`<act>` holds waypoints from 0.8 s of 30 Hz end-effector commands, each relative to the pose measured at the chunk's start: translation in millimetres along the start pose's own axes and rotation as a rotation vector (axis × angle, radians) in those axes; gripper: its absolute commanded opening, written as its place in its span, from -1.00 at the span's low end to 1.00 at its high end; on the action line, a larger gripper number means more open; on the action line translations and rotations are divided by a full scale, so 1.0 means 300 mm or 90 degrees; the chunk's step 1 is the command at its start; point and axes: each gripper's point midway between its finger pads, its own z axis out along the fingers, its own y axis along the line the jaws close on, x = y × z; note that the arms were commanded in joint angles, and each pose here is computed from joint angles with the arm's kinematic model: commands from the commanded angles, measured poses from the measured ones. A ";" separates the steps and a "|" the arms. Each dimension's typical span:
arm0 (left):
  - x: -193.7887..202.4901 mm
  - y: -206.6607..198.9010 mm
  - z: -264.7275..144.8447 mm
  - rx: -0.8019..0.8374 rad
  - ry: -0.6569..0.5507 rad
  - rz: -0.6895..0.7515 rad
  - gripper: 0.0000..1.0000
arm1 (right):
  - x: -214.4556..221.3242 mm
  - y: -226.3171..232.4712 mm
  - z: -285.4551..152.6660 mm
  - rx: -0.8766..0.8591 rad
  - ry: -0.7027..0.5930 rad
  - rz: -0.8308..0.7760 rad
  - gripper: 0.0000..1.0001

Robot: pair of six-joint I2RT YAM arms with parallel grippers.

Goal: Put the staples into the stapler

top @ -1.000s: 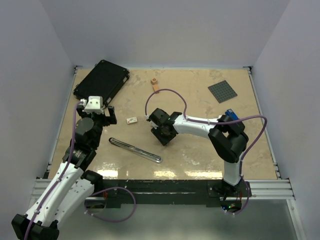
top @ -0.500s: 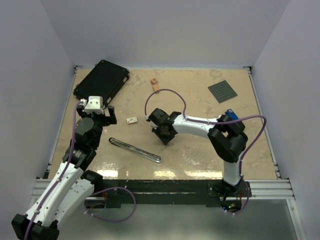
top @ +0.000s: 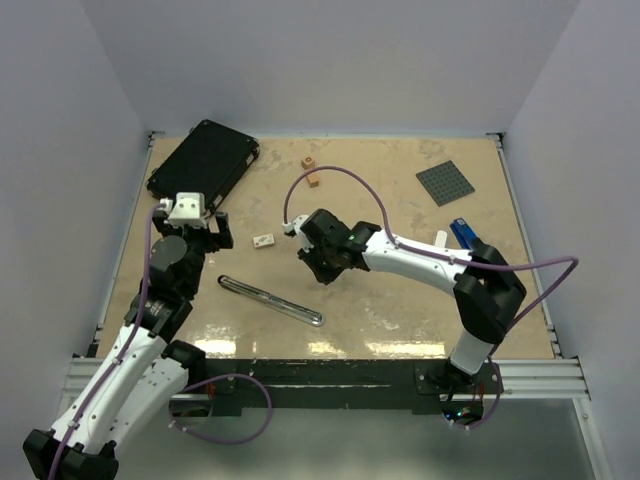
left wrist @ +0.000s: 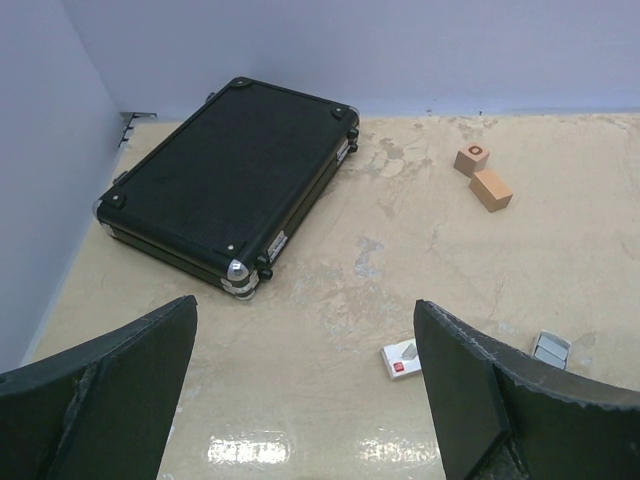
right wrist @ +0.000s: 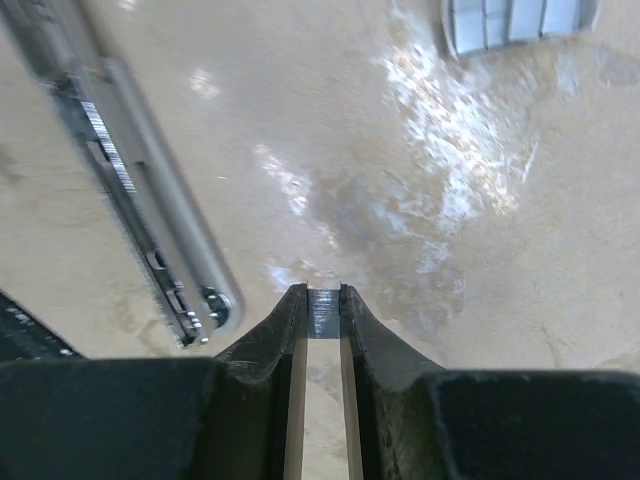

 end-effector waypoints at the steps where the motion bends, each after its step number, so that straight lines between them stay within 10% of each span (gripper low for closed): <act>1: -0.092 0.031 -0.016 -0.023 -0.040 -0.010 0.87 | -0.142 0.127 -0.099 -0.085 -0.108 -0.065 -0.66; 24: -0.041 0.028 0.022 -0.031 -0.030 0.008 0.86 | -0.081 0.353 0.009 -0.132 -0.105 -0.179 -0.67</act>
